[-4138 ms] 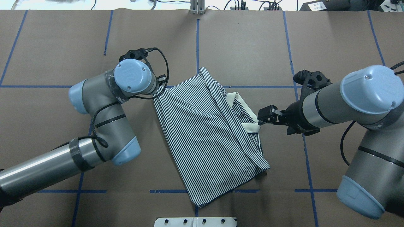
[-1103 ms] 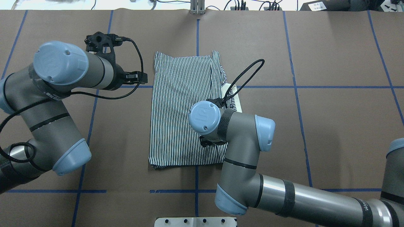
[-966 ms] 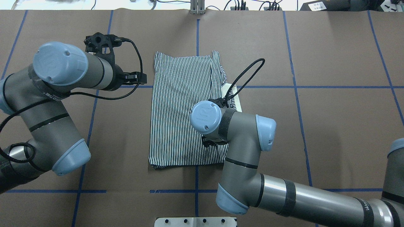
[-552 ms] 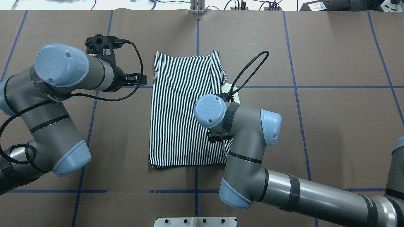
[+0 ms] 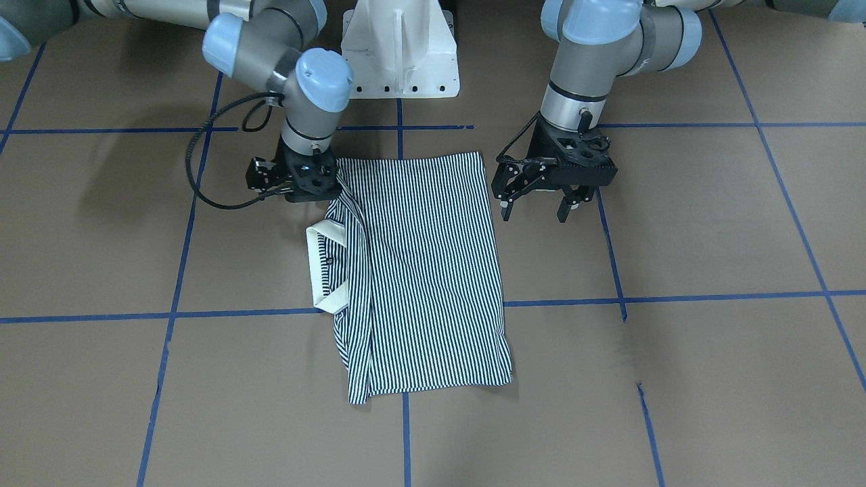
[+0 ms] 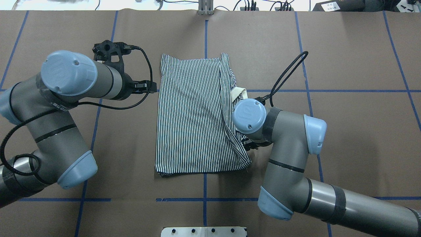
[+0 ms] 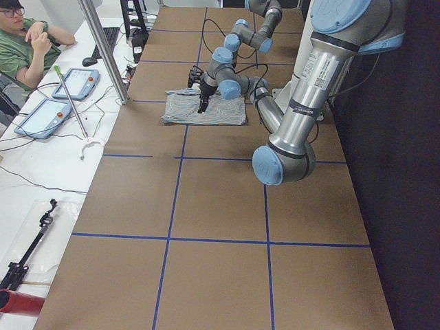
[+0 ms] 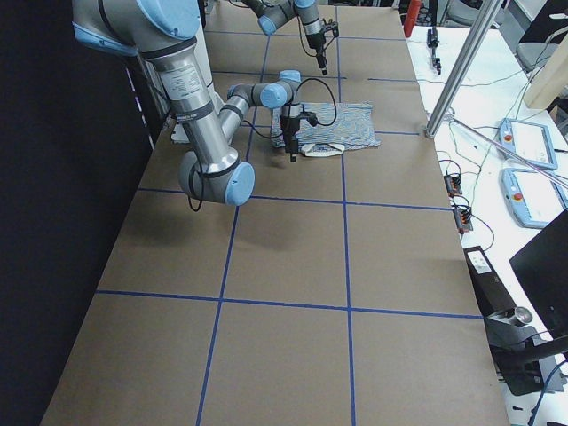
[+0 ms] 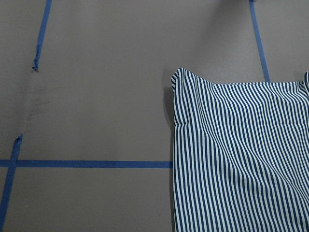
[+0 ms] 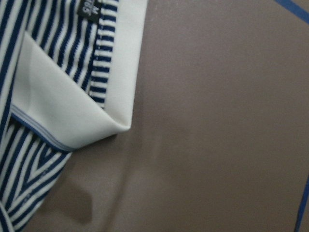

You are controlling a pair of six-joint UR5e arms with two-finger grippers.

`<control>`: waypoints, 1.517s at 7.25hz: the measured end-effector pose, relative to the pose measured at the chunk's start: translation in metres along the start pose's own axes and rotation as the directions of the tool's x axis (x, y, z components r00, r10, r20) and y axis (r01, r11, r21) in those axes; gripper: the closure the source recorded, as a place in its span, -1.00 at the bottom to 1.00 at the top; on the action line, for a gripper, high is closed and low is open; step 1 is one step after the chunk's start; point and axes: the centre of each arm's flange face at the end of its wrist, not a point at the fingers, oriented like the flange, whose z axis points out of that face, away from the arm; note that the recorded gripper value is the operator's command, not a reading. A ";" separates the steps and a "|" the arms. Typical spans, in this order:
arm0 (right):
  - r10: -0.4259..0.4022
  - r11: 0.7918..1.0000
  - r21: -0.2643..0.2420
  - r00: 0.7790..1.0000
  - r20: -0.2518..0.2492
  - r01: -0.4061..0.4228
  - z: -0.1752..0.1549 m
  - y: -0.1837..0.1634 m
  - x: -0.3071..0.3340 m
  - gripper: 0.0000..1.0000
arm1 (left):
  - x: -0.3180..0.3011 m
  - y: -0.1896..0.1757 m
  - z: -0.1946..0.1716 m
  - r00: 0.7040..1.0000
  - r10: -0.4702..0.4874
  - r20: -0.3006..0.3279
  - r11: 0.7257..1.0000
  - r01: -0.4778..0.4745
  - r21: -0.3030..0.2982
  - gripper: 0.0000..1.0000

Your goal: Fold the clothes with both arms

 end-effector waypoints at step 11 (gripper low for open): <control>-0.040 0.999 0.023 0.995 0.092 0.038 -0.015 -0.035 -0.072 -1.00 | -0.002 0.005 0.003 1.000 0.002 0.002 1.000 -0.002 -0.013 -1.00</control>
